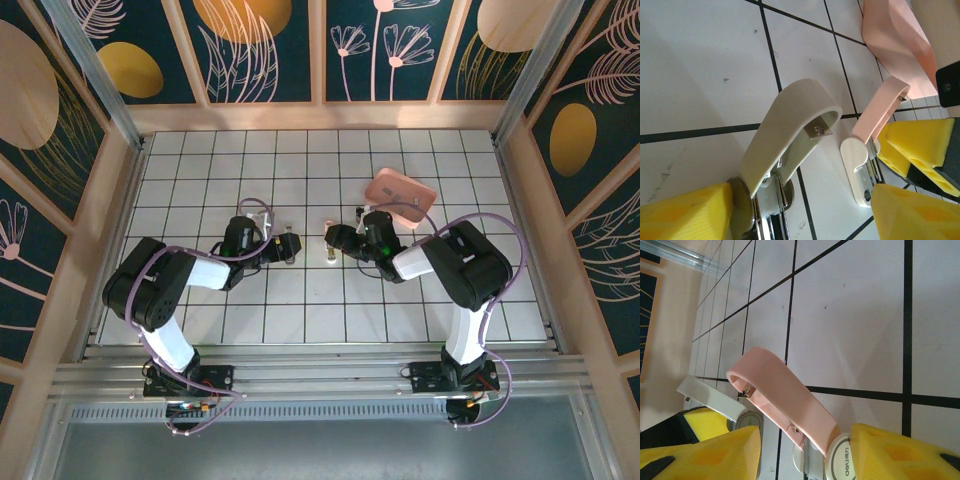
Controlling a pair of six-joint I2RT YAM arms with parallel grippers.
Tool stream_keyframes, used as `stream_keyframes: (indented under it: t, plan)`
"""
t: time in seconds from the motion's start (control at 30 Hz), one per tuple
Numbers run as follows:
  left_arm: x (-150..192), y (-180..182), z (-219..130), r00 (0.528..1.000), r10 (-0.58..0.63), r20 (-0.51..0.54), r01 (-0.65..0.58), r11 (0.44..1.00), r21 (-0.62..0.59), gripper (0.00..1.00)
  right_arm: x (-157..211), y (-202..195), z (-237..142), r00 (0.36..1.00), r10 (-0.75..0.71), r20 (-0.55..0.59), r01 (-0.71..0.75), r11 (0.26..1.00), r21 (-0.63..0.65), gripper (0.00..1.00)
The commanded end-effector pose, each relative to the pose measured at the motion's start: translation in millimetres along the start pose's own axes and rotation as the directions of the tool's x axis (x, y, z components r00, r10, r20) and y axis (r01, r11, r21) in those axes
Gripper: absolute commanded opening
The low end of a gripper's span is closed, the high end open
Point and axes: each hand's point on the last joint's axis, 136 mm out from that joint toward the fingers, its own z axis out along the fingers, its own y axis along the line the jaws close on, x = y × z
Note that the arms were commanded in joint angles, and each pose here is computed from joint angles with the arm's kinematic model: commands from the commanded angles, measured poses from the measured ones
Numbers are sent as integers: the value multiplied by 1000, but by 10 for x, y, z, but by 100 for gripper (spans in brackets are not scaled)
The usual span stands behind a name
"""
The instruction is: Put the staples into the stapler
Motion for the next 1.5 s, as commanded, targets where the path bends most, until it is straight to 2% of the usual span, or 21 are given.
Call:
stream_keyframes:
  t: [0.0, 0.2, 0.37, 0.6, 0.8, 0.97, 1.27, 1.47]
  plan:
    - [-91, -137, 47, 1000, 13, 16, -14, 999, 47, 73, -72, 52, 33, 999, -31, 13, 31, 999, -17, 50]
    - [-232, -108, -101, 997, 51, 59, -49, 998, -47, 76, -167, 139, -164, 997, -67, 46, 67, 998, 9, 53]
    - [-434, -83, -414, 983, 91, 158, -64, 984, -166, 79, -260, 203, -400, 982, -190, 13, 187, 974, 125, 54]
    - [-638, -139, -910, 938, 222, 266, -143, 948, -284, 80, -912, -199, -889, 933, -337, -124, 356, 819, 451, 56]
    - [-677, -138, -1011, 920, 298, 254, -205, 919, -336, 81, -1602, -708, -1241, 960, -248, -127, 272, 737, 618, 55]
    - [-612, -123, -963, 928, 281, 246, -198, 929, -311, 81, -1916, -1002, -1246, 971, -199, -130, 235, 719, 654, 53]
    - [-566, -87, -927, 933, 277, 229, -200, 929, -310, 81, -1843, -1248, -921, 961, -116, -250, 254, 727, 638, 45]
    - [-590, -135, -944, 932, 282, 230, -206, 930, -304, 81, -1674, -1376, -980, 954, -72, -290, 256, 695, 671, 45]
